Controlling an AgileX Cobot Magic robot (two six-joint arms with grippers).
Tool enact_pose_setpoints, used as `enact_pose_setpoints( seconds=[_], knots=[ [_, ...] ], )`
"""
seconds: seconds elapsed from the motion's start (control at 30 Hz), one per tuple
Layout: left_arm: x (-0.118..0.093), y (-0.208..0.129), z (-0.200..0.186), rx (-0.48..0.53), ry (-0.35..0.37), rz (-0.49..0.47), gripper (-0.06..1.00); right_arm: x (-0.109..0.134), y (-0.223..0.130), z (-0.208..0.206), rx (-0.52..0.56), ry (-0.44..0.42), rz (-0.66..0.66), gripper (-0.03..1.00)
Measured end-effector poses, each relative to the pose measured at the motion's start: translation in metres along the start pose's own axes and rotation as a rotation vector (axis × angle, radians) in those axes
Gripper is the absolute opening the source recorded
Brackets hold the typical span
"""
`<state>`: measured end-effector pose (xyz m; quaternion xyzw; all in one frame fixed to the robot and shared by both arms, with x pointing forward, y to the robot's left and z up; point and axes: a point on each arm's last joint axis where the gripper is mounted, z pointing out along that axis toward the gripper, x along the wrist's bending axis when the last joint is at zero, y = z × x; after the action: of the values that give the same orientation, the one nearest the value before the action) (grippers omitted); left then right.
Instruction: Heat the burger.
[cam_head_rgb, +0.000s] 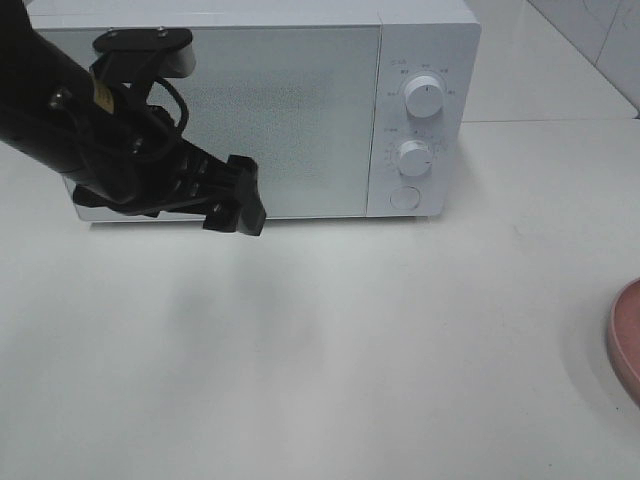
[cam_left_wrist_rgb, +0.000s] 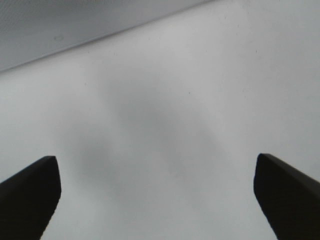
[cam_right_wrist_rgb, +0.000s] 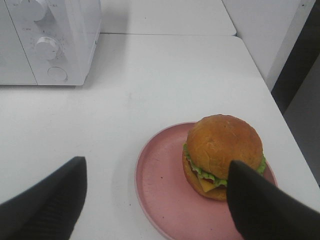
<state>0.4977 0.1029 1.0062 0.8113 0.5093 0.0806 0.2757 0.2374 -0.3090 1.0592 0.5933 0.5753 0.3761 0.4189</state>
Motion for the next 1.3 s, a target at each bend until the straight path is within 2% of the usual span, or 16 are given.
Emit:
enact_pose_setpoints(
  seconds=[0.07, 0.27, 0.33, 0.37, 0.43, 0.5, 0.53, 0.57, 0.63, 0.7, 0.73, 0.77, 0.83, 0.9, 1.03, 1.3],
  knots=[
    [0.000, -0.009, -0.016, 0.087, 0.007, 0.002, 0.97, 0.000, 0.000, 0.000, 0.000, 0.000, 0.000, 0.73],
    [0.002, -0.015, -0.030, 0.152, 0.015, 0.000, 0.97, 0.000, 0.000, 0.000, 0.000, 0.000, 0.000, 0.73],
    [0.012, -0.021, -0.040, 0.227, 0.037, -0.031, 0.97, 0.000, 0.000, 0.000, 0.000, 0.000, 0.000, 0.73],
    [0.012, -0.021, -0.040, 0.227, 0.037, -0.031, 0.97, 0.000, 0.000, 0.000, 0.000, 0.000, 0.000, 0.73],
    [0.027, -0.024, -0.046, 0.271, 0.064, -0.082, 0.97, 0.000, 0.000, 0.000, 0.000, 0.000, 0.000, 0.73],
    [0.033, -0.025, -0.049, 0.282, 0.074, -0.101, 0.97, 0.000, 0.000, 0.000, 0.000, 0.000, 0.000, 0.73],
    [0.045, -0.026, -0.055, 0.298, 0.092, -0.136, 0.97, 0.000, 0.000, 0.000, 0.000, 0.000, 0.000, 0.73],
    [0.045, -0.026, -0.055, 0.298, 0.092, -0.136, 0.97, 0.000, 0.000, 0.000, 0.000, 0.000, 0.000, 0.73],
    [0.064, -0.028, -0.065, 0.311, 0.120, -0.188, 0.97, 0.000, 0.000, 0.000, 0.000, 0.000, 0.000, 0.73],
    [0.071, -0.030, -0.068, 0.312, 0.130, -0.208, 0.97, 0.000, 0.000, 0.000, 0.000, 0.000, 0.000, 0.73],
    [0.083, -0.036, -0.074, 0.316, 0.149, -0.243, 0.97, 0.000, 0.000, 0.000, 0.000, 0.000, 0.000, 0.73],
    [0.083, -0.036, -0.074, 0.316, 0.149, -0.243, 0.97, 0.000, 0.000, 0.000, 0.000, 0.000, 0.000, 0.73],
    [0.101, -0.053, -0.079, 0.343, 0.177, -0.311, 0.97, 0.000, 0.000, 0.000, 0.000, 0.000, 0.000, 0.73],
    [0.109, -0.067, -0.082, 0.375, 0.190, -0.354, 0.97, 0.000, 0.000, 0.000, 0.000, 0.000, 0.000, 0.73],
    [0.116, -0.092, -0.093, 0.408, 0.211, -0.416, 0.97, 0.000, 0.000, 0.000, 0.000, 0.000, 0.000, 0.73],
    [0.104, -0.130, -0.114, 0.419, 0.233, -0.409, 0.97, 0.000, 0.000, 0.000, 0.000, 0.000, 0.000, 0.73]
  ],
)
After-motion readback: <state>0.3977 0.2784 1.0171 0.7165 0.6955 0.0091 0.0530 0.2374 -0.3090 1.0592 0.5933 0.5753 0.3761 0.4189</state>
